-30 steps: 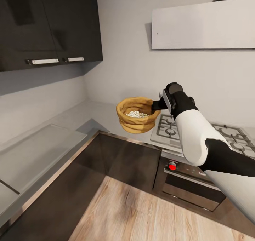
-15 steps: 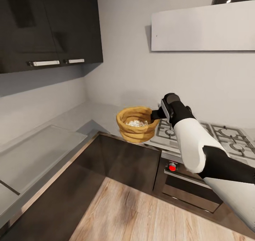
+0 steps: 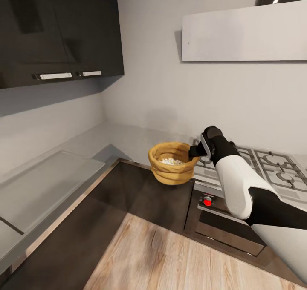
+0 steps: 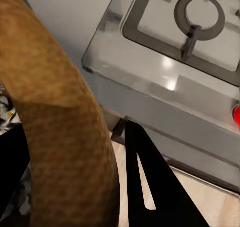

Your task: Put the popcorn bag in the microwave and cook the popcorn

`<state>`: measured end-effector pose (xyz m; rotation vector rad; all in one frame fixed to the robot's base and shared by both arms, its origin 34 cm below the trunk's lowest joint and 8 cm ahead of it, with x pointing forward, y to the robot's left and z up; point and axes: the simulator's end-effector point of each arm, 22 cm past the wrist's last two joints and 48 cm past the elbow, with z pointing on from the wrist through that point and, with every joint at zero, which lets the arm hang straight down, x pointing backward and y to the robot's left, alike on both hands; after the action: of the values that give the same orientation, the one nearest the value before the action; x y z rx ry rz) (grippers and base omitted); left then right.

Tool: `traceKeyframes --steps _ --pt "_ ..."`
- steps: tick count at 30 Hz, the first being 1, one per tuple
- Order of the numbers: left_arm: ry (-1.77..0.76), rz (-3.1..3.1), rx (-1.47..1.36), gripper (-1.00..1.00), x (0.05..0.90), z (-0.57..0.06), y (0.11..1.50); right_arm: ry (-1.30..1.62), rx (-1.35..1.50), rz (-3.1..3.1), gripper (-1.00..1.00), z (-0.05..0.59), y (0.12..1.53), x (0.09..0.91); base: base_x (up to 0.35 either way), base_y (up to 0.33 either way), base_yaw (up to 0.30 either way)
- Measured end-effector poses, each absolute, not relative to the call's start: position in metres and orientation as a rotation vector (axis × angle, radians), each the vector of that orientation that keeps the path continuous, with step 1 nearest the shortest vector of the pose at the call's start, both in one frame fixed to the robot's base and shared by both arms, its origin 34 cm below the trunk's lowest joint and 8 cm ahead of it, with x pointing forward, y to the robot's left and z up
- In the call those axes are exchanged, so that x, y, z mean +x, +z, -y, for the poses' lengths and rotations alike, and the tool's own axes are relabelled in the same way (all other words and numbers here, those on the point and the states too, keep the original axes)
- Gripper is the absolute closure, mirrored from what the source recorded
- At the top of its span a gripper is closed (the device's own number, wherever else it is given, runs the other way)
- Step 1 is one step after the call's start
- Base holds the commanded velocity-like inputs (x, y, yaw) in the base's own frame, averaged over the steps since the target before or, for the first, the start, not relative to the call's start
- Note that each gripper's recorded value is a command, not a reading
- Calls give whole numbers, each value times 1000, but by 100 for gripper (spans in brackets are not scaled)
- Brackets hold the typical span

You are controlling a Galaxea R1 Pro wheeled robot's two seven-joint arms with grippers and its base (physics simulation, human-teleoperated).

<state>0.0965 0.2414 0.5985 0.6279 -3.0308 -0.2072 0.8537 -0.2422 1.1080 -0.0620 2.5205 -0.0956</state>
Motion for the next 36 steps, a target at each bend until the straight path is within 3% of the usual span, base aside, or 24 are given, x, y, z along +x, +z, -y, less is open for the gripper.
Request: traceKeyframes --steps 36 --pt "-214 3047 637 -100 106 -242 583 -42 -138 -2812 100 229 967 790 0 0 0"
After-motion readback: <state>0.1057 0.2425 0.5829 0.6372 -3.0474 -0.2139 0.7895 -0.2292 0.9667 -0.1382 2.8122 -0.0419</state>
